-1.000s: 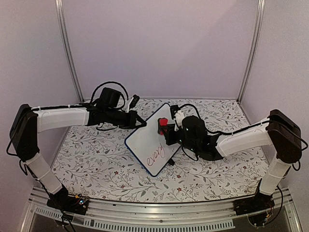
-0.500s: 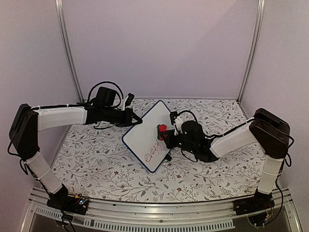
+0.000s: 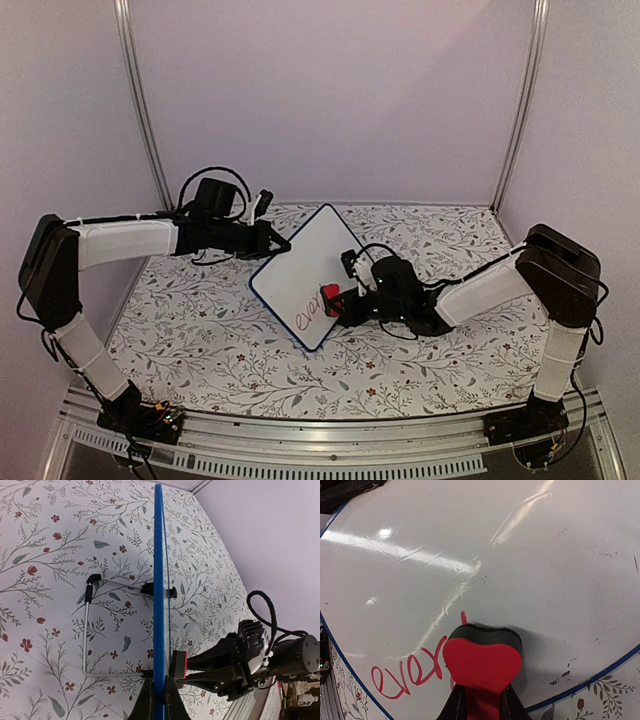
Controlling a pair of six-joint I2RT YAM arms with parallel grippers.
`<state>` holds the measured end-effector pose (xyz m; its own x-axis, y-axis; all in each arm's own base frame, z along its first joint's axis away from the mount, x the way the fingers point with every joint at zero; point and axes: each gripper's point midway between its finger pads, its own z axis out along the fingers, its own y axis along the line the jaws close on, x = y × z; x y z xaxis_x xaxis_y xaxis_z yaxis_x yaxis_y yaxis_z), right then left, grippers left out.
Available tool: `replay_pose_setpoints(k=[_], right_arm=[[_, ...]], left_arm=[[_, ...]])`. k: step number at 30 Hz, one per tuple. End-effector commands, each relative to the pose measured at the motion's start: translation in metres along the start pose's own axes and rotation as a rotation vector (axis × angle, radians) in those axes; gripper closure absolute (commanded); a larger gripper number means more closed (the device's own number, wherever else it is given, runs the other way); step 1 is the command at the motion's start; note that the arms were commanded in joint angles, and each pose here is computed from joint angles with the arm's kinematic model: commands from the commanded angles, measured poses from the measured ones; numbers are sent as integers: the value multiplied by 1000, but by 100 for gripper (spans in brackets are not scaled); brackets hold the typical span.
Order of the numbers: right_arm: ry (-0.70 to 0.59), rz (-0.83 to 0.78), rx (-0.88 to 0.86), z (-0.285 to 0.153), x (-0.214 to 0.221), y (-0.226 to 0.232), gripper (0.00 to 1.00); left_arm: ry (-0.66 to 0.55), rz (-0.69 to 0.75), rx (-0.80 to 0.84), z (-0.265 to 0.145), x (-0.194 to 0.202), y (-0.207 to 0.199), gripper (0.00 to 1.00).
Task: Erase the whiteboard
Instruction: Erase the whiteboard at the center of the board.
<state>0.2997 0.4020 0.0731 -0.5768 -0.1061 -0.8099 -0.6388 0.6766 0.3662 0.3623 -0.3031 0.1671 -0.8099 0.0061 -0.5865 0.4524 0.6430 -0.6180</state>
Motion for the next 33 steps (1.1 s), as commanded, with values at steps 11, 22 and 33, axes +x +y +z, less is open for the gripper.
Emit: replay_pose_setpoints(k=[11,22,33], right_arm=[[257,-50,39,-2,41,-4,100],[105,-88,24,22,-45,3,100],[108,-69,81,21,-49,-20,100]], left_arm=[[26,8,39,8,5,-4,100],[53,11,51,13,10,-6,100],[56,15,61,12,9,-9,100]])
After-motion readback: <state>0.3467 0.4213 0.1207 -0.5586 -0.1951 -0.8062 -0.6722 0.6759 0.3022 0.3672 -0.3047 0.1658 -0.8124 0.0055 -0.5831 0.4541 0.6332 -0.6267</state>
